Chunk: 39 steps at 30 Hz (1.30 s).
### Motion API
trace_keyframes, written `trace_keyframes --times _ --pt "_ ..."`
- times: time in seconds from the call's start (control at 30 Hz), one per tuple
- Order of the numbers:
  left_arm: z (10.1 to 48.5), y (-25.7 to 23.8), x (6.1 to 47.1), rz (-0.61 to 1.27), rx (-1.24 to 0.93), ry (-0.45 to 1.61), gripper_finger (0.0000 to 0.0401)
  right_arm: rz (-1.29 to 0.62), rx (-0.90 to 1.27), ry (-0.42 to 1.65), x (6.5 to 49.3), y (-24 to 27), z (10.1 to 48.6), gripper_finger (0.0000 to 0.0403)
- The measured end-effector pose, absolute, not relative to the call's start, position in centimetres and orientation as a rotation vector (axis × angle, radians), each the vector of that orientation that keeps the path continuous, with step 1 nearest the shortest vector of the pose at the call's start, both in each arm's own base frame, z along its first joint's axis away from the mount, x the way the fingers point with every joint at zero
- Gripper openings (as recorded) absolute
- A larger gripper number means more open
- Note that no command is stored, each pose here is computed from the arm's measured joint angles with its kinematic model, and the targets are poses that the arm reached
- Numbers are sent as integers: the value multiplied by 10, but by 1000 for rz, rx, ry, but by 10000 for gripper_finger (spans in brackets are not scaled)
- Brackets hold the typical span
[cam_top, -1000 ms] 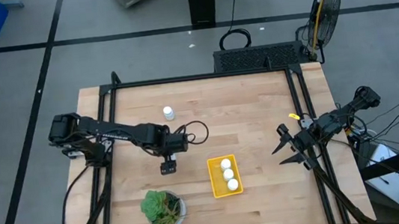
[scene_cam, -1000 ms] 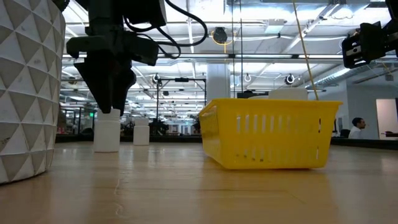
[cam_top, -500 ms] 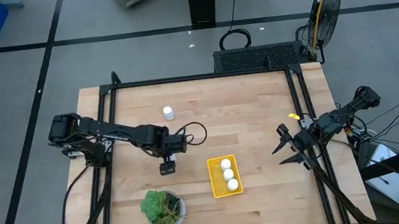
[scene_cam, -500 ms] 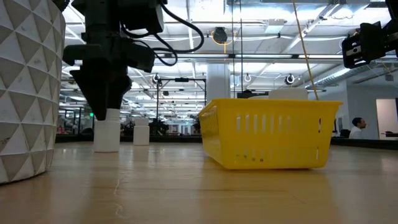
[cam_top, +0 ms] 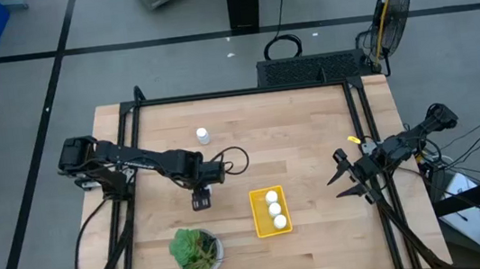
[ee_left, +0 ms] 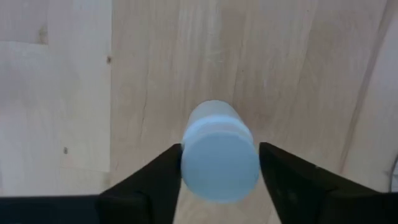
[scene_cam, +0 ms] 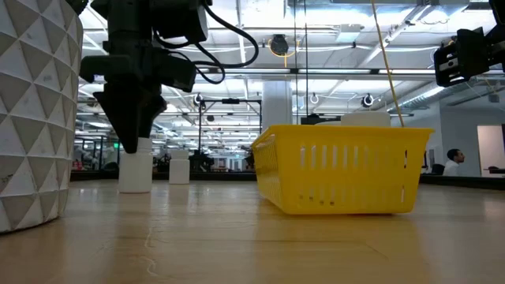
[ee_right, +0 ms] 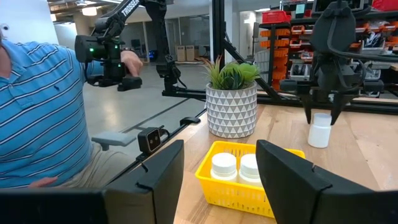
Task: Pick and place pill bottles into a basket
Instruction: Put the white pill bottle into the yellow bin
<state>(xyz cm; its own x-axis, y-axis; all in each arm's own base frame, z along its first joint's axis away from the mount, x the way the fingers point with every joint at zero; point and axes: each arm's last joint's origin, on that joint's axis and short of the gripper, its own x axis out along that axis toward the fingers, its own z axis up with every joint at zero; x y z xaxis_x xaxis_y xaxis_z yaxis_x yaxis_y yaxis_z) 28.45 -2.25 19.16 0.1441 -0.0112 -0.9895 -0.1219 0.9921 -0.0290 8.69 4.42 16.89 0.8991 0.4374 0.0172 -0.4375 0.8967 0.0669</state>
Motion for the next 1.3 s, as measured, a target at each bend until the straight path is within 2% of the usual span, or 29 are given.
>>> trace_keyframes --times 0.17,0.47,0.67,0.97,1.13,1.3 --pt "192 -22 285 85 -119 1424 164 454 70 -2 87 44 169 194" --pt "213 -23 292 98 -133 1411 164 453 70 -2 87 44 169 194" --pt "254 -25 298 131 -123 1401 166 453 70 -1 87 44 169 194" --pt "321 -39 306 130 -147 1268 165 453 70 -2 87 44 169 194" --pt "325 -57 315 122 -152 1299 165 453 70 -1 87 44 169 194" --pt "315 -77 345 92 -107 1371 165 453 70 -1 87 44 169 194"
